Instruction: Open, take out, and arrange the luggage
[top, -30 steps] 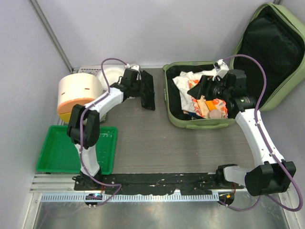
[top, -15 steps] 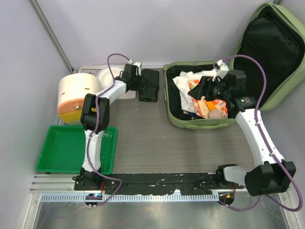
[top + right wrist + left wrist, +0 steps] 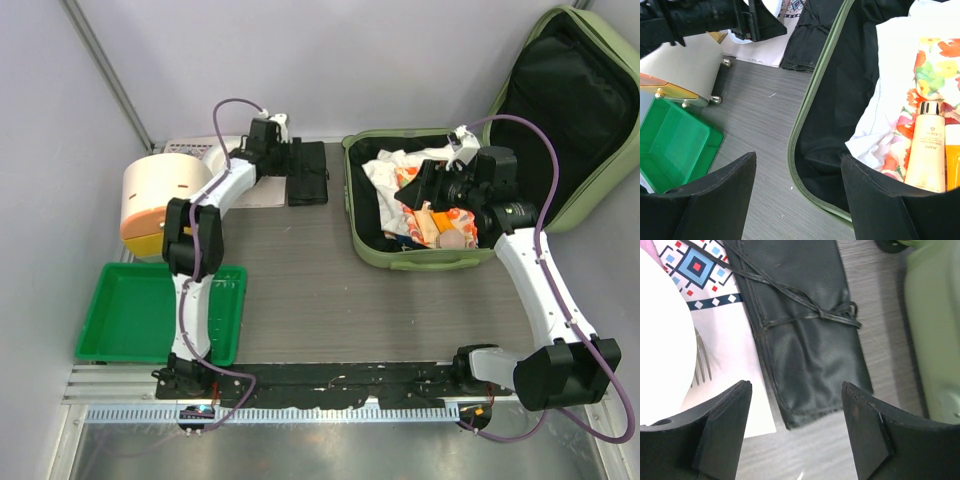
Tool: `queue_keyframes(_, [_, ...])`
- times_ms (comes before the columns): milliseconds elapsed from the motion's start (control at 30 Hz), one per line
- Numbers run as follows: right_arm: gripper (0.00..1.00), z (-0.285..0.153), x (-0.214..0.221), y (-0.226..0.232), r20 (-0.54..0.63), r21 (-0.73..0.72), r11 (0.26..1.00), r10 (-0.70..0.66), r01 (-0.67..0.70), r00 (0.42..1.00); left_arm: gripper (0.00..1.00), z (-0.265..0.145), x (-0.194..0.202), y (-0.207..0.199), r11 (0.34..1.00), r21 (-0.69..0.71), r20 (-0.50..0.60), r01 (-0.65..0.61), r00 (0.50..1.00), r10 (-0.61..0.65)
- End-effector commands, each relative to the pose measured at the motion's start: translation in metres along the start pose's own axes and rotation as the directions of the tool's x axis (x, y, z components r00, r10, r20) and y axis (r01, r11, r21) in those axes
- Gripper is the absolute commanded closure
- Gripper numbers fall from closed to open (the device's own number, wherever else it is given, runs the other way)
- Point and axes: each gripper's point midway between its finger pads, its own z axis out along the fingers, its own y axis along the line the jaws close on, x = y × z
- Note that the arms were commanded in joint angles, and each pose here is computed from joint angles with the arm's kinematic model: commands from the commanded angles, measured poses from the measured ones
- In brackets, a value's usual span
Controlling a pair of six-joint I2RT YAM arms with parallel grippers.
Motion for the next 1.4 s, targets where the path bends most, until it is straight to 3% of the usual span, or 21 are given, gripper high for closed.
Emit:
queue_keyframes(0, [0.26, -0.009, -0.016, 0.008, 0.045, -0.017, 0.998, -0.061, 0.062, 0.997, 0.23, -0.096, -0.065, -0.035, 0.995, 0.098, 0.123, -0.012, 0.992, 0.000])
queue_keyframes(167, [0.26, -0.010, -0.002, 0.004, 0.003, -0.022, 0.992, -0.124, 0.124, 0.992, 0.25, -0.178, -0.054, -0.047, 0.988, 0.140, 0.144, -0.061, 0.989, 0.040])
queue_keyframes(233, [0.26, -0.009, 0.011, 0.000, -0.030, -0.022, 0.992, -0.129, 0.128, 0.991, 0.27, -0.217, -0.034, -0.050, 0.973, 0.169, 0.145, -0.159, 0.980, 0.135])
queue_keyframes(267, [0.26, -0.009, 0.016, 0.000, -0.046, -0.027, 0.991, -0.131, 0.130, 0.990, 0.27, -0.226, -0.007, -0.047, 0.966, 0.178, 0.081, -0.185, 0.982, 0.173])
queue_keyframes(333, [0.26, -0.008, 0.022, 0.002, -0.061, -0.051, 0.990, -0.132, 0.129, 0.989, 0.27, -0.266, 0.012, -0.056, 0.886, 0.280, 0.103, -0.369, 0.929, 0.355])
queue_keyframes(367, [0.26, -0.008, 0.024, 0.002, -0.066, -0.052, 0.991, -0.127, 0.124, 0.990, 0.28, -0.278, 0.047, -0.051, 0.857, 0.329, 0.017, -0.397, 0.910, 0.415])
queue_keyframes(433, [0.26, -0.005, 0.027, 0.003, -0.077, -0.066, 0.991, -0.123, 0.118, 0.989, 0.30, -0.306, 0.066, -0.042, 0.774, 0.335, 0.044, -0.537, 0.830, 0.557])
queue_keyframes(467, [0.27, -0.005, 0.028, 0.004, -0.082, -0.068, 0.991, -0.123, 0.118, 0.989, 0.29, -0.313, 0.098, -0.033, 0.760, 0.366, -0.039, -0.537, 0.807, 0.589])
queue_keyframes(500, [0.27, -0.004, 0.028, 0.004, -0.082, -0.069, 0.991, -0.123, 0.118, 0.989, 0.30, -0.320, 0.111, -0.026, 0.692, 0.385, -0.040, -0.611, 0.738, 0.674])
queue_keyframes(533, [0.27, -0.003, 0.029, 0.005, -0.085, -0.075, 0.990, -0.125, 0.118, 0.989, 0.30, -0.329, 0.119, -0.017, 0.678, 0.375, -0.061, -0.632, 0.713, 0.698])
queue_keyframes(567, [0.27, -0.003, 0.029, 0.005, -0.088, -0.076, 0.990, -0.125, 0.119, 0.988, 0.30, -0.339, 0.148, -0.008, 0.665, 0.428, -0.141, -0.612, 0.681, 0.718])
queue_keyframes(700, [0.27, -0.003, 0.029, 0.008, -0.090, -0.081, 0.989, -0.132, 0.125, 0.987, 0.36, -0.352, 0.190, 0.032, 0.586, 0.483, -0.289, -0.651, 0.514, 0.808])
queue_keyframes(767, [0.27, -0.005, 0.029, 0.010, -0.089, -0.084, 0.988, -0.133, 0.126, 0.987, 0.37, -0.355, 0.212, 0.054, 0.528, 0.524, -0.358, -0.668, 0.390, 0.848])
queue_keyframes(900, [0.27, -0.009, 0.024, 0.012, -0.073, -0.077, 0.987, -0.144, 0.139, 0.987, 0.47, -0.346, 0.245, 0.084, 0.446, 0.567, -0.407, -0.692, 0.234, 0.883])
queue_keyframes(967, [0.27, -0.011, 0.022, 0.011, -0.067, -0.061, 0.988, -0.146, 0.142, 0.987, 0.49, -0.337, 0.265, 0.090, 0.411, 0.601, -0.394, -0.686, 0.194, 0.898])
queue_keyframes(1033, [0.27, -0.013, 0.017, 0.012, -0.055, -0.053, 0.987, -0.153, 0.150, 0.987, 0.50, -0.327, 0.279, 0.090, 0.411, 0.616, -0.381, -0.672, 0.202, 0.902])
queue_keyframes(1167, [0.27, -0.016, 0.017, 0.013, -0.056, -0.048, 0.987, -0.159, 0.156, 0.986, 0.50, -0.308, 0.292, 0.069, 0.462, 0.642, -0.354, -0.611, 0.298, 0.886])
queue_keyframes(1233, [0.26, -0.016, 0.019, 0.011, -0.063, -0.045, 0.987, -0.155, 0.153, 0.986, 0.50, -0.292, 0.294, 0.047, 0.433, 0.663, -0.305, -0.610, 0.309, 0.901])
queue_keyframes(1267, [0.26, -0.016, 0.021, 0.010, -0.068, -0.041, 0.988, -0.152, 0.149, 0.986, 0.49, -0.287, 0.296, 0.038, 0.453, 0.657, -0.311, -0.603, 0.331, 0.891])
queue_keyframes(1300, [0.26, -0.016, 0.021, 0.009, -0.069, -0.038, 0.988, -0.152, 0.149, 0.986, 0.48, -0.276, 0.297, 0.018, 0.400, 0.676, -0.252, -0.619, 0.316, 0.915])
queue_keyframes(1367, [0.26, -0.016, 0.023, 0.008, -0.075, -0.037, 0.987, -0.158, 0.155, 0.985, 0.49, -0.265, 0.301, -0.011, 0.398, 0.681, -0.232, -0.614, 0.335, 0.913])
